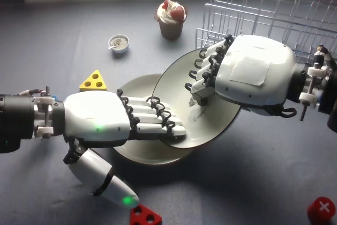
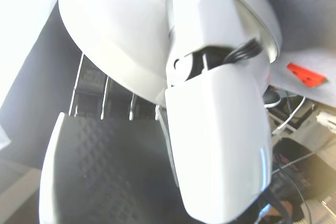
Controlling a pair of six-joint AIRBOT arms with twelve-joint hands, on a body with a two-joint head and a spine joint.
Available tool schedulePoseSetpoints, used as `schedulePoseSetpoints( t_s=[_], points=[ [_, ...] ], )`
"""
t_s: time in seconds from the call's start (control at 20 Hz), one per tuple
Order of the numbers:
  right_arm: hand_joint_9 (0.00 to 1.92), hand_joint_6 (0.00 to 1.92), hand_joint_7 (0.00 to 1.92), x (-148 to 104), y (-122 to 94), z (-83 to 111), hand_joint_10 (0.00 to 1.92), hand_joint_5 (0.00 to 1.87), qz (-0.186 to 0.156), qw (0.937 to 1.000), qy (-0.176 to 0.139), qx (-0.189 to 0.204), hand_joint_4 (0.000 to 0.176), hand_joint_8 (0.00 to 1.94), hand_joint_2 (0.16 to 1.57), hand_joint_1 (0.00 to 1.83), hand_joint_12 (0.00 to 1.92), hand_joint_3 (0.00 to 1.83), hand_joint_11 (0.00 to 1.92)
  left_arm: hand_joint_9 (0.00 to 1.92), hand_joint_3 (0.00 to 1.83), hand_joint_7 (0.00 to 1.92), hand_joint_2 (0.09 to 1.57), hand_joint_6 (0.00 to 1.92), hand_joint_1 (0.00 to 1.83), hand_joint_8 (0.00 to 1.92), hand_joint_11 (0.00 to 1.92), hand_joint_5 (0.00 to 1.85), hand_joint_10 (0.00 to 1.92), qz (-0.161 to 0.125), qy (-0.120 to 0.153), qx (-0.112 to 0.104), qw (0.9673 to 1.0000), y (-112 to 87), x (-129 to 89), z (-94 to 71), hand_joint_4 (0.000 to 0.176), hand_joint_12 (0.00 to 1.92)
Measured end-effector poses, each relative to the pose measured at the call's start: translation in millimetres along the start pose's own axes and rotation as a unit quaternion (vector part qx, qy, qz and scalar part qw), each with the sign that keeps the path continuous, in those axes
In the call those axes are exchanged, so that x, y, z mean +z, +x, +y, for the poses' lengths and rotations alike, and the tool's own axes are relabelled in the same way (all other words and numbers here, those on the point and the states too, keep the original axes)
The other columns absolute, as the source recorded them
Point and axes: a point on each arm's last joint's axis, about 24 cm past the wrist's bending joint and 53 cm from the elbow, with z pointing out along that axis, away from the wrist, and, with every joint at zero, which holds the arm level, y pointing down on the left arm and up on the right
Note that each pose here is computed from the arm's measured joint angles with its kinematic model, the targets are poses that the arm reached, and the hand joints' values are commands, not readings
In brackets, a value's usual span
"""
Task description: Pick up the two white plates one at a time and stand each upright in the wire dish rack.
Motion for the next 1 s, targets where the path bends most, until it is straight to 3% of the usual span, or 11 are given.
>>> schedulePoseSetpoints(
  t_s=[0.3, 0.4, 0.55, 0.65, 0.85, 1.0],
  points=[
    [1.05, 1.02, 0.95, 1, 4, 24.6, 0.80, 0.95, 0.008, 0.9997, -0.022, 0.005, 0.000, 0.79, 1.07, 1.49, 1.31, 0.00, 1.02, 0.13, 0.00, 0.13, 0.93, 0.00, 0.04, 0.00, 0.14, 0.11, 0.00, -0.019, -0.012, 0.003, 0.9998, -18.2, -19, 5.0, 0.000, 0.01],
    [1.14, 0.99, 1.05, 3, -1, 35.6, 0.64, 0.99, 0.011, 0.9994, -0.033, -0.004, 0.000, 0.63, 1.04, 1.50, 1.22, 0.00, 1.08, 0.12, 0.00, 0.13, 0.93, 0.00, 0.04, 0.00, 0.14, 0.11, 0.00, -0.028, -0.020, 0.011, 0.9994, -30.5, -30, 7.0, 0.000, 0.01],
    [1.11, 0.99, 1.02, -1, -11, 39.3, 0.70, 0.97, 0.001, 0.9992, -0.038, -0.007, 0.000, 0.65, 1.05, 1.49, 1.28, 0.00, 1.04, 0.12, 0.00, 0.13, 0.92, 0.00, 0.01, 0.00, 0.15, 0.11, 0.00, -0.054, -0.055, 0.021, 0.9968, -57.7, -54, 21.1, 0.000, 0.01],
    [1.09, 1.01, 1.00, -3, -11, 41.3, 0.75, 0.95, 0.003, 0.9992, -0.039, -0.006, 0.000, 0.69, 1.06, 1.49, 1.29, 0.00, 1.03, 0.12, 0.00, 0.13, 0.92, 0.00, 0.04, 0.00, 0.15, 0.11, 0.00, -0.070, -0.065, 0.023, 0.9951, -71.7, -66, 22.3, 0.000, 0.01],
    [1.08, 1.01, 1.02, -8, -14, 43.3, 0.75, 0.96, 0.005, 0.9992, -0.038, -0.006, 0.000, 0.66, 1.06, 1.49, 1.28, 0.00, 1.04, 0.11, 0.00, 0.12, 0.93, 0.00, 0.05, 0.00, 0.13, 0.10, 0.00, -0.071, -0.063, 0.031, 0.9950, -74.7, -83, 12.7, 0.000, 0.00],
    [1.08, 1.02, 1.03, -9, -36, 48.4, 0.76, 0.95, -0.012, 0.9992, -0.037, 0.002, 0.000, 0.62, 1.06, 1.49, 1.29, 0.00, 1.04, 0.13, 0.00, 0.13, 0.92, 0.00, 0.04, 0.01, 0.13, 0.11, 0.01, -0.078, -0.080, 0.037, 0.9930, -82.7, -103, 18.0, 0.000, 0.00]
  ],
)
